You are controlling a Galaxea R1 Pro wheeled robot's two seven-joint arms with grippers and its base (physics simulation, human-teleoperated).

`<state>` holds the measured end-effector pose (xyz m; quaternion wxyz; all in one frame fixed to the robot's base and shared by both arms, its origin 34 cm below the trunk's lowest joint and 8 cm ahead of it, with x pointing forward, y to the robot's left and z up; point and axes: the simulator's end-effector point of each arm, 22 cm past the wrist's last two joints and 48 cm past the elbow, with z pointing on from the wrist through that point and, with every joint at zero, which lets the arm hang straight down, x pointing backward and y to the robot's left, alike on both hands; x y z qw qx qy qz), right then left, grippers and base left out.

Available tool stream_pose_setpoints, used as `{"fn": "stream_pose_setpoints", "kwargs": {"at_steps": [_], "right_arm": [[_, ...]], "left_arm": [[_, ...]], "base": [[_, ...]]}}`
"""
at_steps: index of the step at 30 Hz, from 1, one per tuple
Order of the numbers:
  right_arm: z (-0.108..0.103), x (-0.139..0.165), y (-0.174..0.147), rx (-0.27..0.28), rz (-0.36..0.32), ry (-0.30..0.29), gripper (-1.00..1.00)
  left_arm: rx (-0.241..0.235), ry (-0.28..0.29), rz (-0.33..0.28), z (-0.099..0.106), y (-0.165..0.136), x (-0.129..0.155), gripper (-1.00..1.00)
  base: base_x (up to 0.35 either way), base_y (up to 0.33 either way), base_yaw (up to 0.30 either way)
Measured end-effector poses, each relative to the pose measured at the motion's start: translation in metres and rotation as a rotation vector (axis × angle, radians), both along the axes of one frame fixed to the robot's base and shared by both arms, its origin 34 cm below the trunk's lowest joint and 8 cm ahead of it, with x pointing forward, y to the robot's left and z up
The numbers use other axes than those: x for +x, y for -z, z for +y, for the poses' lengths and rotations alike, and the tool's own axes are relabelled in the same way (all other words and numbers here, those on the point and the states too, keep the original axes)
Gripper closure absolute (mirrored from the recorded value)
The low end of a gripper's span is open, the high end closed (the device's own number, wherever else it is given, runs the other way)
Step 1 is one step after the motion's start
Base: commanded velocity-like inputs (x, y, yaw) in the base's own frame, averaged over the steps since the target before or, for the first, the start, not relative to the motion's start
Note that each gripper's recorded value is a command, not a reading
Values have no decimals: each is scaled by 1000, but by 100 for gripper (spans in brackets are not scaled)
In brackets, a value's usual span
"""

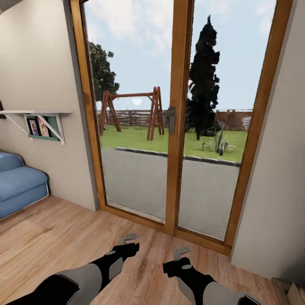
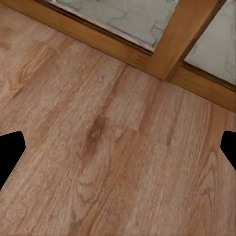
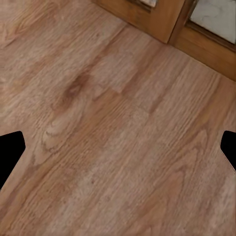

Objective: Place each of the two pumpkins and all three candles from the living room inside a cabinet in the living room (use any cabinet), then make sure every cabinet is closed, and position the cauldron so it is next to a table in the living room.

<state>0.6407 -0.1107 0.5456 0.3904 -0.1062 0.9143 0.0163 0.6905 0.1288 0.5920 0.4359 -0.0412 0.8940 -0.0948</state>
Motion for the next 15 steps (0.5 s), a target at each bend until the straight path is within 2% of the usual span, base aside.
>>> {"fn": "stream_pose_setpoints", "kwargs": {"at_steps": [9, 15], "right_arm": [[0, 1, -3, 0, -7, 0, -100], [0, 2, -6, 0, -11, 0, -100]], "left_arm": [[0, 0, -7, 0, -4, 1, -100], [0, 0, -11, 0, -6, 1, -100]], "base": [[204, -170, 245], [74, -53, 248]]}}
